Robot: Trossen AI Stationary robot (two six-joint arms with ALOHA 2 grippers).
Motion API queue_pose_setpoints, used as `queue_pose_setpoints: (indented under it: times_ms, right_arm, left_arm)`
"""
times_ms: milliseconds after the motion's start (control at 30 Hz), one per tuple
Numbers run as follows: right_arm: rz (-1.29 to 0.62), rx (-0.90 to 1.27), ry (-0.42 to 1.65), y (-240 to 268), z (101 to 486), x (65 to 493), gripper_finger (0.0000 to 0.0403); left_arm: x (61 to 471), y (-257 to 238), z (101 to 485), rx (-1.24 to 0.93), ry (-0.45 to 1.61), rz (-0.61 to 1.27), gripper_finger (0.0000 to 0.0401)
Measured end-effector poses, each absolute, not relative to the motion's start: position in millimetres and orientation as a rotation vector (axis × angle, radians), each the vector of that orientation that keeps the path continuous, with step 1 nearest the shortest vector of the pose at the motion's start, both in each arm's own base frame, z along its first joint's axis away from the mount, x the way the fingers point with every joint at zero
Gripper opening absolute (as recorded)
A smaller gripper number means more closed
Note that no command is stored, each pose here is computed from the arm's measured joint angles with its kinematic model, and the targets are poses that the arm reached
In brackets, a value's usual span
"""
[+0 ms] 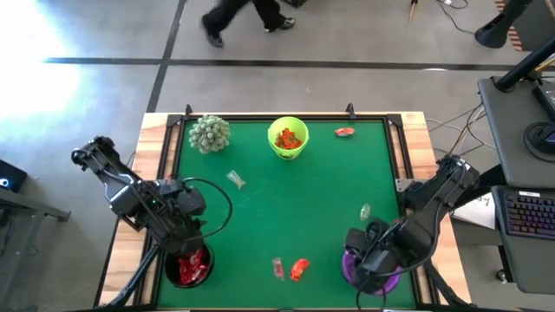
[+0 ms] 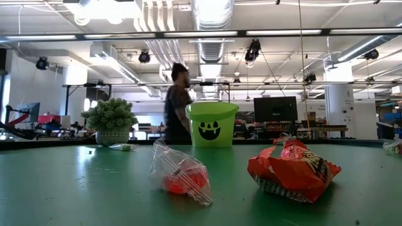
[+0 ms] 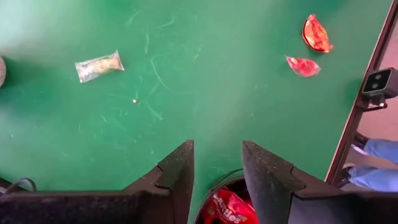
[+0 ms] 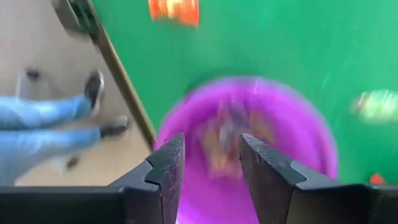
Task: Organize candy in baskets
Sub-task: Put the orange candy into the green bucket
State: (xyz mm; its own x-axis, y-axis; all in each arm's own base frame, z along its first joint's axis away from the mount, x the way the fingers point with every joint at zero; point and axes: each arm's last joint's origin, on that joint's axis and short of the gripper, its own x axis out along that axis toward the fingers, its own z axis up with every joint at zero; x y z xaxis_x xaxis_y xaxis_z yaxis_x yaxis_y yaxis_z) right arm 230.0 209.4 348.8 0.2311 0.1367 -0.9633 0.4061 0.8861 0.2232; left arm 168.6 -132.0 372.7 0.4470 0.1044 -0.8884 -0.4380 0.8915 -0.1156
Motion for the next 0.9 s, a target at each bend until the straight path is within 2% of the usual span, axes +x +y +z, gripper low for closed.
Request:
queue_pose_setpoints:
  times_ms: [167,333,500,700,900]
  right_arm:
    - [-0.172,0.331,1.094,204.3,363.8,243.1,0.0143]
    - [-0.112,0.207,0.976,196.8,369.4,259.3,0.0141]
    - [-0.108,0.265,0.904,192.4,372.4,272.3,0.0141]
    - [0.021,0.265,0.887,191.4,363.8,302.0,0.0144]
    - [0.091,0.143,0.826,193.4,348.2,332.2,0.0128]
  left_arm:
    - [170.8,-133.9,370.7,-0.301,1.073,0.322,0.0117]
    - [171.4,-134.4,370.1,-0.265,1.079,0.302,0.0117]
    - [171.4,-134.5,370.1,-0.237,1.083,0.284,0.0117]
    - [170.9,-135.1,370.1,-0.229,1.083,0.278,0.0117]
    - [169.8,-136.3,370.1,-0.191,1.089,0.252,0.0117]
